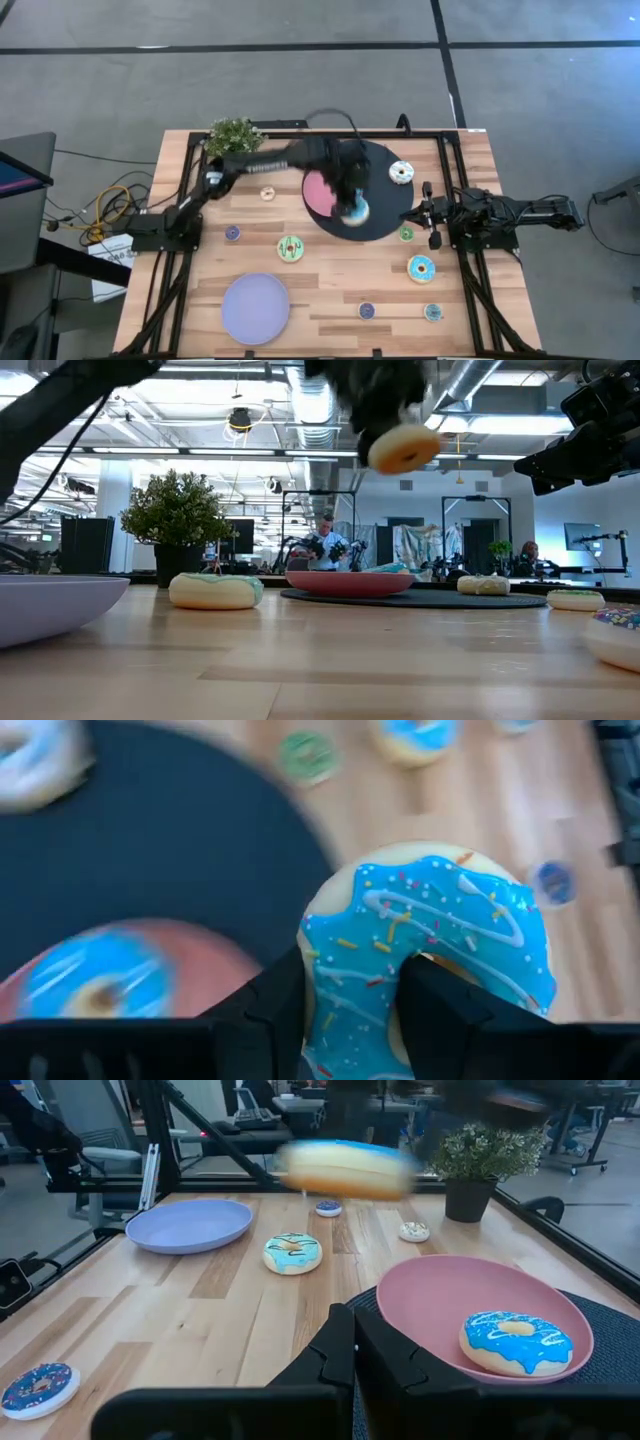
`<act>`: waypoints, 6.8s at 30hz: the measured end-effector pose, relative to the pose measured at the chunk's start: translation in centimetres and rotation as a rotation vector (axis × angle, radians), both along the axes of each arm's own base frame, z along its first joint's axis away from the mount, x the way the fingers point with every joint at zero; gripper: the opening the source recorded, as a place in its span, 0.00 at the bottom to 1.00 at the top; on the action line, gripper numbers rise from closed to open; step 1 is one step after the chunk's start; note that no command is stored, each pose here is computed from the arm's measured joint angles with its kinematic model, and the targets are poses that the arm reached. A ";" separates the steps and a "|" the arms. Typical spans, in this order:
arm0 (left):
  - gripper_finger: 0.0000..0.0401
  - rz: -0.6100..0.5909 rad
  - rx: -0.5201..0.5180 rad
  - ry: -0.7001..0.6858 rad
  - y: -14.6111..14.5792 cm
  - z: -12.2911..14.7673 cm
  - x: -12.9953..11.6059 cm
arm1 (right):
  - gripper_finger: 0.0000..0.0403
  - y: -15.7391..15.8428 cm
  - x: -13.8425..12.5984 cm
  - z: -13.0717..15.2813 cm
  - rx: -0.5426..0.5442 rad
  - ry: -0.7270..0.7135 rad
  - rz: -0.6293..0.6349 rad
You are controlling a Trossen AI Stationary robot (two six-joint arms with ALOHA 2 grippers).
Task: Pick & Place donuts
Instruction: Put the big blue donut on the pink plate, then put the small green donut on the purple plate
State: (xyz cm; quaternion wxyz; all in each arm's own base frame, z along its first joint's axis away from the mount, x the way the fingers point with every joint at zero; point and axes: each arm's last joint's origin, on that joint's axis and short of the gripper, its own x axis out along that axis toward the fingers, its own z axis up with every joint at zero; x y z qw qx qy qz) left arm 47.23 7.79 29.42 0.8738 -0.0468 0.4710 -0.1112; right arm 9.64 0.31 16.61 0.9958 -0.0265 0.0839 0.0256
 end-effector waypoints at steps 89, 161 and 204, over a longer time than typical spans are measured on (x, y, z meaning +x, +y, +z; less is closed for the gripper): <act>0.02 0.708 0.137 0.107 -3.0 7.9 -9.4 | 0.00 0.0 0.0 0.0 0.000 -0.001 0.000; 0.00 0.447 -0.180 -0.689 -9.3 0.5 -32.9 | 0.75 3.5 7.7 0.3 0.727 1.124 -1.042; 0.00 0.499 -0.208 -0.631 -9.4 -0.1 -32.2 | 0.46 4.1 10.6 -0.1 0.774 1.051 -0.848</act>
